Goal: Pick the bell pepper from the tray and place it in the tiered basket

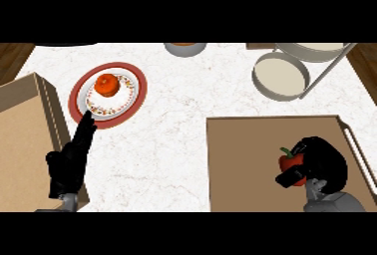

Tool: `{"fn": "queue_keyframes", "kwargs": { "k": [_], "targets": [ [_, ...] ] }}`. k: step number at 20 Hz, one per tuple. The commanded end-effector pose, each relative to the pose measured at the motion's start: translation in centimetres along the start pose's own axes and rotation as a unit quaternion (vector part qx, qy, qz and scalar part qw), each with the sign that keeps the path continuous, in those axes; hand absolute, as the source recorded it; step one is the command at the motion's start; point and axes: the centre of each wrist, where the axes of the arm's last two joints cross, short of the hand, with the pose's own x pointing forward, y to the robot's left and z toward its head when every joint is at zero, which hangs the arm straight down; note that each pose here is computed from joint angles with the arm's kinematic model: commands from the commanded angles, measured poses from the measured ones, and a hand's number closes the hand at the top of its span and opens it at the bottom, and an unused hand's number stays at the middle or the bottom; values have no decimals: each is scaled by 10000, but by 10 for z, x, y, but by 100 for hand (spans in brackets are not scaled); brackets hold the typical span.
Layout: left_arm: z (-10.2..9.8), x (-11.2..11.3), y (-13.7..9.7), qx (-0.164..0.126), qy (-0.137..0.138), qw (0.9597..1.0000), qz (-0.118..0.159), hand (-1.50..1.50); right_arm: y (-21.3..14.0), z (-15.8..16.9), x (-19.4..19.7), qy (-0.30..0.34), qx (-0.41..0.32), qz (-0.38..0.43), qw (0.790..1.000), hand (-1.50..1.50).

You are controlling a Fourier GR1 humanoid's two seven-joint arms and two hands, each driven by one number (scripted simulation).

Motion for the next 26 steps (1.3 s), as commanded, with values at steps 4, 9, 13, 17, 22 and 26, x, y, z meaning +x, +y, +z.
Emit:
{"fn": "queue_keyframes", "kwargs": {
  "k": [4, 9, 13, 17, 22, 26],
  "targets": [
    [21, -33, -17, -56, 752, 9971, 79, 0, -58, 22, 34, 960, -1125, -2013, 9683, 150],
    [21, -35, 2, -22, 763, 9971, -40, 0, -109, 45, 43, 878, -2330, -2745, 9288, 150],
    [21, -43, -4, -8, 843, 9964, -24, 0, -134, 84, 50, 549, -3088, -2347, 9201, 150],
    [19, -33, -16, -62, 753, 9971, 65, 0, -141, 97, 75, 565, -3307, -1964, 9213, 150],
    [24, -44, -8, -48, 744, 9972, 17, 0, -184, 98, 86, 658, -3408, -2142, 9130, 150],
    [19, -37, -18, -7, 672, 9977, 52, 0, -206, 85, 96, 771, -3406, -2166, 9117, 150]
  ]
}}
